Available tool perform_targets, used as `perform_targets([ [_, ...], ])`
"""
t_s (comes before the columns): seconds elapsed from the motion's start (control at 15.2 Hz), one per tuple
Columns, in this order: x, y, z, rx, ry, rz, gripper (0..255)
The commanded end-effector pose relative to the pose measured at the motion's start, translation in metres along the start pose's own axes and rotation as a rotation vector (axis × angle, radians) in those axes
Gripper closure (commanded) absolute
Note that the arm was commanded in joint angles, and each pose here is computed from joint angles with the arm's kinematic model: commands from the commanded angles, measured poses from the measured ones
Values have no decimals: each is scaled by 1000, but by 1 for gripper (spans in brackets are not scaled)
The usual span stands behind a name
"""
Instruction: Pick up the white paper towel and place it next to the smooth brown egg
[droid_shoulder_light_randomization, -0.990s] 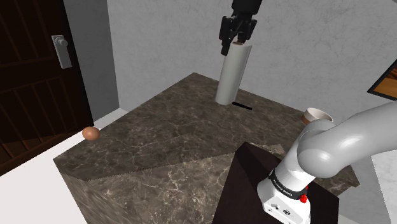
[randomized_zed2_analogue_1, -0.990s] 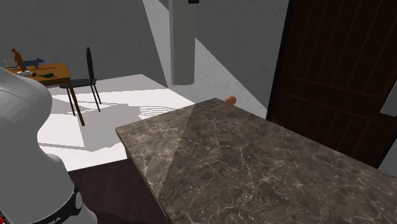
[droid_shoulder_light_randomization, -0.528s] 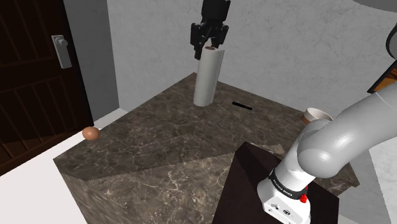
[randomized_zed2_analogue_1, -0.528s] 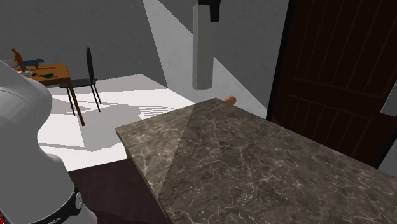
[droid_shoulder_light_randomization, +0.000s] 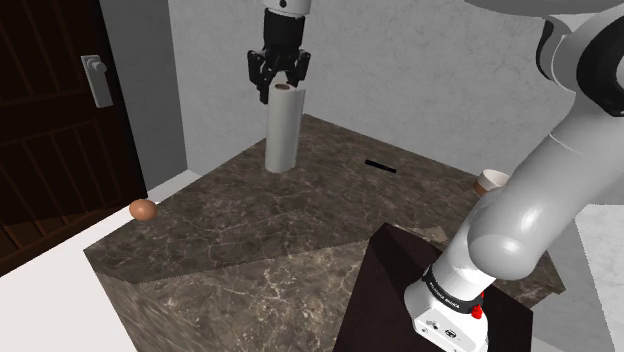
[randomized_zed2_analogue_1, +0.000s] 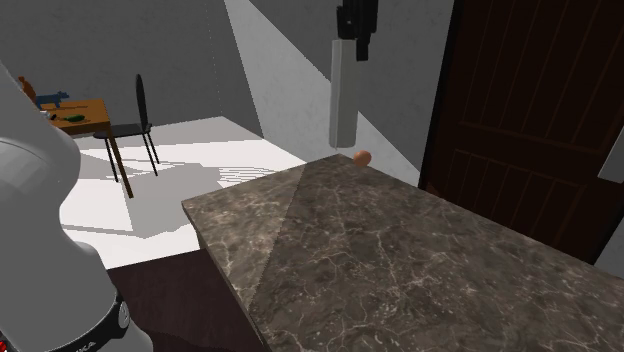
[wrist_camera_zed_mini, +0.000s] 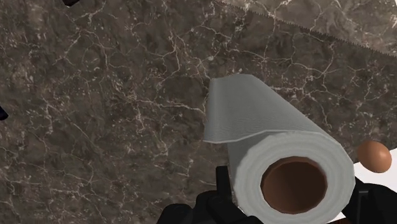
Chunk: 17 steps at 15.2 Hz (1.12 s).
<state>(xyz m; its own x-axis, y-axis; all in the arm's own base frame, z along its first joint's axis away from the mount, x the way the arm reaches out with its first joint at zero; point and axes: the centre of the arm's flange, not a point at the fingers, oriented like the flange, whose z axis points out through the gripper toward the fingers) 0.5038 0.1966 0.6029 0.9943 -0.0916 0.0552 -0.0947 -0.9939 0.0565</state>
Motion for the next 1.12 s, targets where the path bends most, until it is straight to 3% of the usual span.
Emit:
perform_targets([
  [0.0,20,-16,14,1,1,1,255],
  [0.66,109,-95,69,1,1,1,255],
  [1.06,111,-99,98,1,1,1,255],
])
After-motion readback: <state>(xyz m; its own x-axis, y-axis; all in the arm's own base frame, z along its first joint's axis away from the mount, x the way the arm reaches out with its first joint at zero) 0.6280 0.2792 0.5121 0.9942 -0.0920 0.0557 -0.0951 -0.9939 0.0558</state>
